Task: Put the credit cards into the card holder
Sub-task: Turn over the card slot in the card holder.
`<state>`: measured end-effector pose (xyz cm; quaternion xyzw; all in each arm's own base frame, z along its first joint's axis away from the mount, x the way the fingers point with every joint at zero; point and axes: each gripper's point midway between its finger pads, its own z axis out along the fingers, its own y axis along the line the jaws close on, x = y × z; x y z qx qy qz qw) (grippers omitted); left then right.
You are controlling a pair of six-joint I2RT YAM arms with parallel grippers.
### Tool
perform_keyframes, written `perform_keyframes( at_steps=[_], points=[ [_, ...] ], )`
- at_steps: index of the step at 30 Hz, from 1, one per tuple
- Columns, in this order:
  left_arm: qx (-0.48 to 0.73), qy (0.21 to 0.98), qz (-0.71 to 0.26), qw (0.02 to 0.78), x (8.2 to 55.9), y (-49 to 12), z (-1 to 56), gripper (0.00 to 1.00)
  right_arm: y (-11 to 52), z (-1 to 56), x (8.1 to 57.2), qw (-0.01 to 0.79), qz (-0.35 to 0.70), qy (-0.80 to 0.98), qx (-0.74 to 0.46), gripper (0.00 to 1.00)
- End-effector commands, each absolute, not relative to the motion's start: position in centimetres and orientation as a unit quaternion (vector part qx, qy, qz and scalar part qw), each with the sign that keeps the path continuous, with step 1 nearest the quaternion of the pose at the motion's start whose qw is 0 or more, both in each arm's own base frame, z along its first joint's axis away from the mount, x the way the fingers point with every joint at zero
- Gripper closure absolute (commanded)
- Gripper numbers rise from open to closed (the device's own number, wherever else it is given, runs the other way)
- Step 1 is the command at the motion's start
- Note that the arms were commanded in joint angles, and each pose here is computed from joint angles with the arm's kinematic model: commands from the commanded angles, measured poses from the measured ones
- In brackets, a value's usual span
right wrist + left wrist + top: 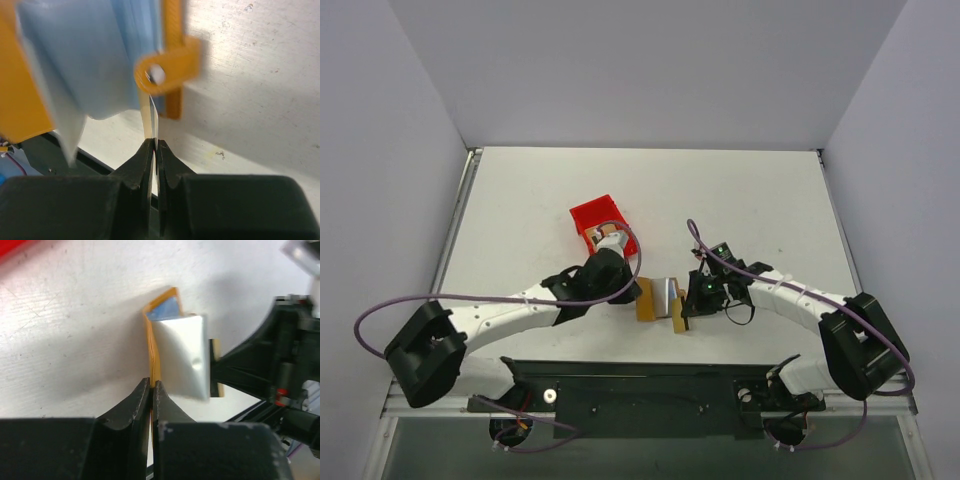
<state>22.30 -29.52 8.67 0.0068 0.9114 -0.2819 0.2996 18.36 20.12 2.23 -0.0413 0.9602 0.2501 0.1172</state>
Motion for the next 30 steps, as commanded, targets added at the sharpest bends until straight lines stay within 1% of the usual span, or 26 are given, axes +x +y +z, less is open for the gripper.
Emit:
perform_keyframes(
  at_steps=[1, 2, 4, 8, 12, 17, 20, 29, 30],
  points=[
    [-0.003, 0.865, -0.314, 0.391, 22.8, -30.3, 14.5, 0.88, 17.8, -0.1, 16.5, 0.084, 0.193, 0.977, -0.033, 1.0],
    [-0.01, 0.869, -0.292, 0.399, 22.9, -29.7, 14.2, 0.88, 17.8, -0.1, 16.6, 0.085, 0.193, 0.977, -0.033, 1.0],
    [-0.015, 0.866, -0.284, 0.411, 22.8, -29.6, 14.5, 0.88, 17.8, -0.1, 16.6, 0.085, 0.194, 0.977, -0.03, 1.0],
    [-0.015, 0.87, -0.281, 0.405, 22.8, -29.6, 13.8, 0.87, 18.0, -0.2, 16.6, 0.085, 0.199, 0.976, -0.03, 1.0],
    [0.005, 0.886, -0.272, 0.377, 22.4, -30.5, 11.4, 0.87, 18.2, -0.2, 16.7, 0.085, 0.204, 0.975, -0.032, 1.0],
    [0.014, 0.907, -0.278, 0.317, 21.6, -31.0, 7.7, 0.89, 18.9, 0.3, 16.9, 0.088, 0.221, 0.971, -0.034, 1.0],
    [0.011, 0.91, -0.291, 0.296, 21.5, -31.3, 5.9, 0.93, 19.2, 0.4, 16.9, 0.086, 0.228, 0.969, -0.037, 1.0],
    [0.027, 0.913, -0.312, 0.261, 21.3, -31.9, 3.5, 0.96, 19.6, -0.2, 16.8, 0.066, 0.231, 0.97, -0.041, 1.0],
    [0.033, 0.913, -0.324, 0.244, 20.6, -32.2, 3.2, 0.97, 19.8, -0.2, 16.9, 0.065, 0.232, 0.97, -0.042, 1.0]
  ],
)
